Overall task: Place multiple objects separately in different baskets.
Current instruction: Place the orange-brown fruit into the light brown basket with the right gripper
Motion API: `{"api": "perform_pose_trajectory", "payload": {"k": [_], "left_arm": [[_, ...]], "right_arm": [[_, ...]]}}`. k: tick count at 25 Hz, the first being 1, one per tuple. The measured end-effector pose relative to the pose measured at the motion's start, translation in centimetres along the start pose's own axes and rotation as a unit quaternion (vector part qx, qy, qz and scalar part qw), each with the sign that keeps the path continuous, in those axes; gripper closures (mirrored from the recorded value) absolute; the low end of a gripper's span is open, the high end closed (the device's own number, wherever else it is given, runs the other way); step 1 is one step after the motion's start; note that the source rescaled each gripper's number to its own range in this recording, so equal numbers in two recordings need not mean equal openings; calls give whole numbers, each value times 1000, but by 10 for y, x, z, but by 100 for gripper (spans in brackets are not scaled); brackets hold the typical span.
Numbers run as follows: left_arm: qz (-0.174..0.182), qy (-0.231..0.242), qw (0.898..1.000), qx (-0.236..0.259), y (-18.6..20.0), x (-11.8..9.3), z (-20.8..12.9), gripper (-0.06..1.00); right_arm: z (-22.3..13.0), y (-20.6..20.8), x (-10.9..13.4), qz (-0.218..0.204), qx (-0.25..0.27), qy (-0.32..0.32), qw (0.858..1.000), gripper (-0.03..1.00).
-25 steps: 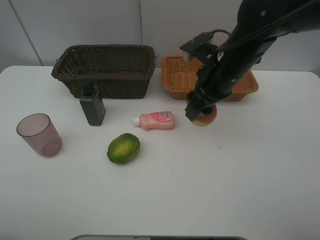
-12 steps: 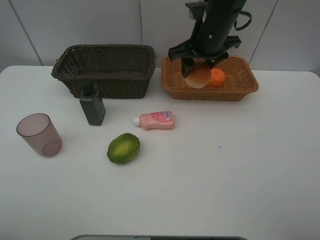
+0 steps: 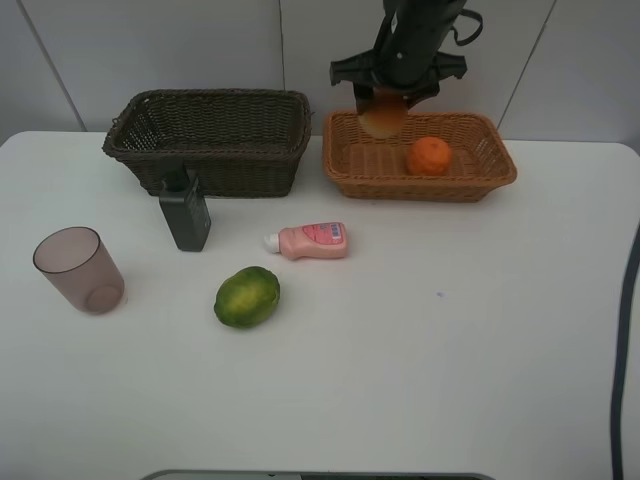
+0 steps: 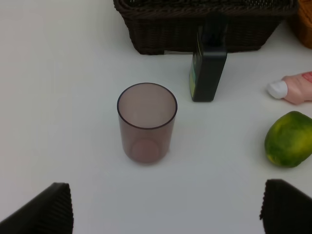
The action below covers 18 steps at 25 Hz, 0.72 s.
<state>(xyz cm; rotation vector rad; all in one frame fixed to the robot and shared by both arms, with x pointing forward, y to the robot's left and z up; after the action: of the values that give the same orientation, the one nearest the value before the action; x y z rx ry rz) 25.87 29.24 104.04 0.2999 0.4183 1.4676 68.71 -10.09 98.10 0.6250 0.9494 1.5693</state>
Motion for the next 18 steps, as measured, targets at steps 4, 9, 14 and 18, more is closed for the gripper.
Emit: {"api": "perform_pose_trajectory", "payload": {"k": [4,9,14,18], "left_arm": [[0,0,1000,0,0,0,0,-5],[0,0,1000,0,0,0,0,-5],[0,0,1000,0,0,0,0,-5],[0,0,1000,0,0,0,0,-5]], "right_arm": [[3,-14,5,8,-20,-17,1000,83],[-4,-41,6,5,-15,-11,1000,83],[-14,-67,0,-10,3,0,1000,83],[-20,-77,0,-17,12,10,1000,83]]}}
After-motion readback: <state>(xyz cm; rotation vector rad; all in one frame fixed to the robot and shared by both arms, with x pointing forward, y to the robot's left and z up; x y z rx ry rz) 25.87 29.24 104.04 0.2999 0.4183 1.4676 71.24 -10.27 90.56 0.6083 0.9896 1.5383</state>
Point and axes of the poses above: a point on each arm's last joint axis where the gripper is mounted, y pointing back along that axis away from the gripper, x along the wrist's bending axis when the last joint is at zero, z = x × y, the point moved 3 cm from there along -y, pointing out along that axis toward the gripper, and after that the axes turned 4 degrees about y, right-handed, at the moved point
